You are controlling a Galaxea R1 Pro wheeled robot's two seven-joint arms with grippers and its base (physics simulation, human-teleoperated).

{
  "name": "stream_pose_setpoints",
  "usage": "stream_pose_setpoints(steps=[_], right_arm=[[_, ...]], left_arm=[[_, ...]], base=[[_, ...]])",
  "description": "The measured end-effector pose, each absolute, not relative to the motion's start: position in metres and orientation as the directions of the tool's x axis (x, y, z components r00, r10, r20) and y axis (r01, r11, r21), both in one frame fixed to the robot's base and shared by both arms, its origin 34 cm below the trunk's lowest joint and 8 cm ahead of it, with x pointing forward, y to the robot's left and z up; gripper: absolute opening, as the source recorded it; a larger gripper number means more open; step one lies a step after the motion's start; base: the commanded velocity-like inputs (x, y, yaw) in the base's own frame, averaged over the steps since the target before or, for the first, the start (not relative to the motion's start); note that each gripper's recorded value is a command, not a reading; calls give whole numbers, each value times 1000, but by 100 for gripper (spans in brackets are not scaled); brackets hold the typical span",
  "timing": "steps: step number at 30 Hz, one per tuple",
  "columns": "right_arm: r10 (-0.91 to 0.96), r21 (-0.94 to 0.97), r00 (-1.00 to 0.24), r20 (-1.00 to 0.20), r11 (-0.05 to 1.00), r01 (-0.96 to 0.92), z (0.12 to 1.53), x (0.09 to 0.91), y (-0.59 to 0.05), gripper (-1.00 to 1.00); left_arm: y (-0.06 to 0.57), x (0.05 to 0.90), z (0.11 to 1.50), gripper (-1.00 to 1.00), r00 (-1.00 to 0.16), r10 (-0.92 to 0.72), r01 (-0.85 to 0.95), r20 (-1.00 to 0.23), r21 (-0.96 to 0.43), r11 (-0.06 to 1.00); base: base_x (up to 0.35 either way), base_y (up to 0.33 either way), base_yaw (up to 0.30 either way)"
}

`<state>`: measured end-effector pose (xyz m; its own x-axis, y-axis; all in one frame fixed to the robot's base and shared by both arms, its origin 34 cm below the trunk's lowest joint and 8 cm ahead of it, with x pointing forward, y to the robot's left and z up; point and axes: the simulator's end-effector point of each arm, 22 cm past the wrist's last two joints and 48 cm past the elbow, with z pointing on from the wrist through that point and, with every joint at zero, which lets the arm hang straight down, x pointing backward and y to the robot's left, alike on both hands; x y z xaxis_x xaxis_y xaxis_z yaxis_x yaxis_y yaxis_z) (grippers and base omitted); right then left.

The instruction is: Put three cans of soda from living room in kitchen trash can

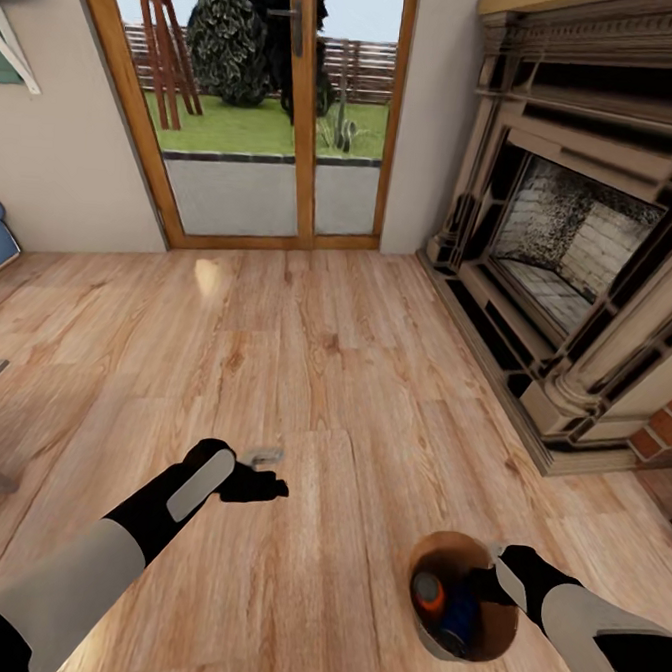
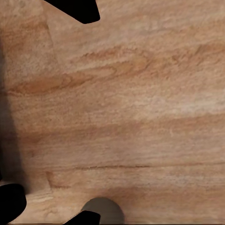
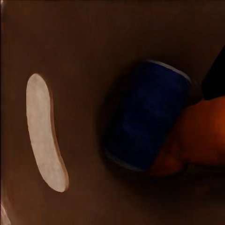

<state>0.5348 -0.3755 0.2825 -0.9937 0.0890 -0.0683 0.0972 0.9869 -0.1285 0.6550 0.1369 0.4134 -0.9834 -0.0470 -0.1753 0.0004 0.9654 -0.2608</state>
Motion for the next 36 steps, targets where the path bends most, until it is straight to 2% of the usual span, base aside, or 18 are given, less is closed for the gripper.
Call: stream_pose_setpoints(steps=[10, 36], right_arm=[[85, -130, -994, -67, 987, 93, 301, 538, -375, 100], [91, -125, -994, -67, 987, 99, 355, 548, -374, 100]], left_arm=[[114, 679, 464, 100, -965, -27, 55, -259, -305, 951], [114, 689, 519, 100, -965, -27, 57, -261, -307, 950]], base=[[0, 0, 0], [0, 0, 0]])
